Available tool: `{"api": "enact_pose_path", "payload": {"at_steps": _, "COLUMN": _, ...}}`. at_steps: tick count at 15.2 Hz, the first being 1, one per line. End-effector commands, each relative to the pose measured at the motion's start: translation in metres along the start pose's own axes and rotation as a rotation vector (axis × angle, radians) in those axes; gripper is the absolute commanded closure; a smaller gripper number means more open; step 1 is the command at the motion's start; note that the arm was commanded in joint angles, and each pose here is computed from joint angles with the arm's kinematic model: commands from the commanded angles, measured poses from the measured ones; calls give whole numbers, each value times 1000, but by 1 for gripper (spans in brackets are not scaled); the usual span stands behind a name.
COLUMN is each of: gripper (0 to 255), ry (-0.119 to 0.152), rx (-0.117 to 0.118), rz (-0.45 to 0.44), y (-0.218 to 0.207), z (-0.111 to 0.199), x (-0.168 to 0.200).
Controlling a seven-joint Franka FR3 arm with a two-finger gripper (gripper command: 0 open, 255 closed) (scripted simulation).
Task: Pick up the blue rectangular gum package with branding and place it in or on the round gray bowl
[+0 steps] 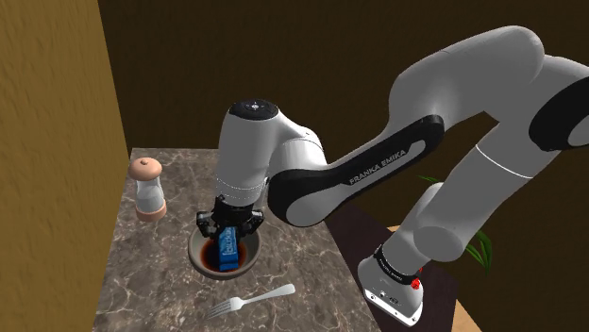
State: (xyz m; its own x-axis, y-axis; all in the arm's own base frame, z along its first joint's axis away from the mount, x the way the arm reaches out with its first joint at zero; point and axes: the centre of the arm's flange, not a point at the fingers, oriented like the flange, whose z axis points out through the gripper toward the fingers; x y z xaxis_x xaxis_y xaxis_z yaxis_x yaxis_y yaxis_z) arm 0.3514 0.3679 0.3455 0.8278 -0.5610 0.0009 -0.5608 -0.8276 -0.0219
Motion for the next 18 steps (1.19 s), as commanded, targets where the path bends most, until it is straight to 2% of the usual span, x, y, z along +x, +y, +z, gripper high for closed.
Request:
{"api": "enact_pose_path", "payload": {"at_steps": 1, "gripper": 255, "ry": 0, "rx": 0, "rz": 0, "y": 0, "z": 0, "x": 0}}
{"api": "enact_pose_path", "payload": {"at_steps": 3, "gripper": 255, "ry": 0, "rx": 0, "rz": 0, "y": 0, "z": 0, "x": 0}}
{"api": "enact_pose_path", "payload": {"at_steps": 4, "gripper": 0, "ry": 0, "rx": 0, "rz": 0, "y": 0, "z": 0, "x": 0}}
{"api": "enact_pose_path", "payload": {"at_steps": 9, "gripper": 0, "ry": 0, "rx": 0, "rz": 0, "y": 0, "z": 0, "x": 0}}
{"api": "enact_pose_path", "payload": {"at_steps": 13, "gripper": 0, "ry": 0, "rx": 0, "rz": 0, "y": 0, "z": -50, "x": 0}}
{"api": "enact_pose_path", "payload": {"at_steps": 18, "gripper": 0, "ry": 0, "rx": 0, "rz": 0, "y": 0, "z": -50, "x": 0}}
